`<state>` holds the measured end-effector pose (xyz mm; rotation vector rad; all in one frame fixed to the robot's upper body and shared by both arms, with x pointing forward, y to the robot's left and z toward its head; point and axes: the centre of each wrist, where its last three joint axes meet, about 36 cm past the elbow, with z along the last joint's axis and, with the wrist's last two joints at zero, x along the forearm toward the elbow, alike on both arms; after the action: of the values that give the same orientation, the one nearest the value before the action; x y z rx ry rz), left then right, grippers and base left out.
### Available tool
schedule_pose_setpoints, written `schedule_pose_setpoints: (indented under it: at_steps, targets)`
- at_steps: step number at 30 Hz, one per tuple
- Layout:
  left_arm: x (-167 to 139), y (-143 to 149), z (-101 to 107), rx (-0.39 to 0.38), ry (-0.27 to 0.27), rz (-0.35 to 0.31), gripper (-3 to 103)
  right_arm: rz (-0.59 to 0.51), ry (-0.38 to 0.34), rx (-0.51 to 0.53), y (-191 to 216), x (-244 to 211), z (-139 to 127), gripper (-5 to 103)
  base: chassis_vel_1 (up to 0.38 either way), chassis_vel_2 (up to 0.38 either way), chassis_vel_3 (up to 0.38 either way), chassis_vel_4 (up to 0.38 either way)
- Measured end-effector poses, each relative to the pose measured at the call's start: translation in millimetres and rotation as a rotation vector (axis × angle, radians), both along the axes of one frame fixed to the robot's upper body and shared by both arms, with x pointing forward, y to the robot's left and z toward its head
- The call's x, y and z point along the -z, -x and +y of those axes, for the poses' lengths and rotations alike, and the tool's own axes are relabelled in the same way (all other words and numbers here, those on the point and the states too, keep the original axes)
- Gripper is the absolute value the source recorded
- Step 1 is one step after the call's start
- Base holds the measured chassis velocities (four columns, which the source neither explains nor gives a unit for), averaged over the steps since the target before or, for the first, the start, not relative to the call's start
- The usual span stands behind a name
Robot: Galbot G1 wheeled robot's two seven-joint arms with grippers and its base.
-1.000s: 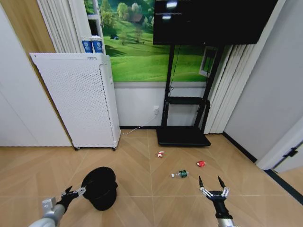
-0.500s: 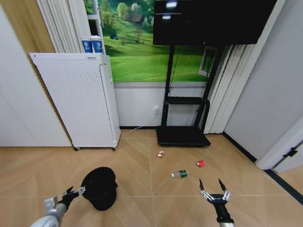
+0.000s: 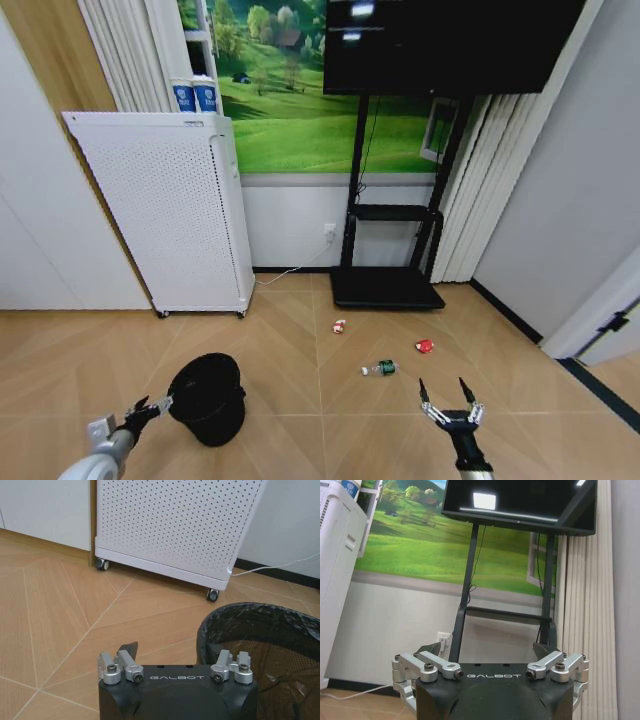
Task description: Pick up the trash bin and place the garbage on the floor into it.
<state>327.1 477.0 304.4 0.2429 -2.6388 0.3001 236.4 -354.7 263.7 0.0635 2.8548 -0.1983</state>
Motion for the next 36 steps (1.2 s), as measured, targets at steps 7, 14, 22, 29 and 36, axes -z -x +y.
schedule_pose_setpoints:
  at_steps: [7, 14, 22, 29, 36]
  targets:
    - [7.7, -5.3, 1.2, -0.014, 0.007, -0.015, 49, -0.065, -0.041, 0.007, -12.9, -23.2, 5.0, 100, 0.000, 0.000, 0.000, 0.000]
    - [19.7, 0.0, 0.8, -0.026, 0.021, -0.010, 22, -0.105, -0.071, -0.001, -20.0, -40.5, 9.2, 100, 0.000, 0.000, 0.000, 0.000]
    - [24.2, 4.4, -1.9, -0.026, 0.028, -0.028, 8, -0.150, -0.095, 0.009, -27.3, -58.3, 14.6, 100, 0.000, 0.000, 0.000, 0.000]
    - [15.6, 3.4, -1.3, -0.035, 0.012, -0.071, 8, -0.176, -0.106, 0.019, -37.5, -71.8, 13.4, 100, 0.000, 0.000, 0.000, 0.000]
    - [-23.6, -9.1, 7.4, -0.022, -0.017, -0.134, 7, -0.161, -0.098, 0.067, -53.6, -85.2, 11.8, 100, 0.000, 0.000, 0.000, 0.000]
